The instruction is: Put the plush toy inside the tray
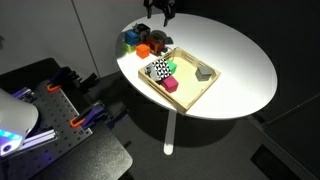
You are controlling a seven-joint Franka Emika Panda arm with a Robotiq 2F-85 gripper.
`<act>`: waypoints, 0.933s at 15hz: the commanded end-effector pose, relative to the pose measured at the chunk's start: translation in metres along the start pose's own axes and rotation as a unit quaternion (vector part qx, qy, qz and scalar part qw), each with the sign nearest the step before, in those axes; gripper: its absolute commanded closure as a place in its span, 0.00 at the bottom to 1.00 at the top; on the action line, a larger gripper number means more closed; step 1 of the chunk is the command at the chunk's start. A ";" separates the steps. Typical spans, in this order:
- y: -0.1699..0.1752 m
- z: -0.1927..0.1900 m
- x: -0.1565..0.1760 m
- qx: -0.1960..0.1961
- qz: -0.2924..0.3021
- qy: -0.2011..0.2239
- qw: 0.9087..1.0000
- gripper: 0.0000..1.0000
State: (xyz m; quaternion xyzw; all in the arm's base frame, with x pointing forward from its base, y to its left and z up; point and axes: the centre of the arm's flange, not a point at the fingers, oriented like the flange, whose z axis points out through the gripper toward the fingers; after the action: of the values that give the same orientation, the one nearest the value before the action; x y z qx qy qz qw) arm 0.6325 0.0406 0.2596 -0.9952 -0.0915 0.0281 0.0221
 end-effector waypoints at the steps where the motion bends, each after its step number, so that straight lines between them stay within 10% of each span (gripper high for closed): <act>1: -0.008 0.017 0.022 -0.024 -0.002 -0.002 1.000 0.00; 14: -0.036 0.075 0.069 -0.073 -0.027 -0.021 0.997 0.00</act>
State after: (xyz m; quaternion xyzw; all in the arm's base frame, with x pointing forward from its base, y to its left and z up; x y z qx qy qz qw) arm 0.6675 0.0867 0.1932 -0.9922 -0.1096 0.0364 -0.0462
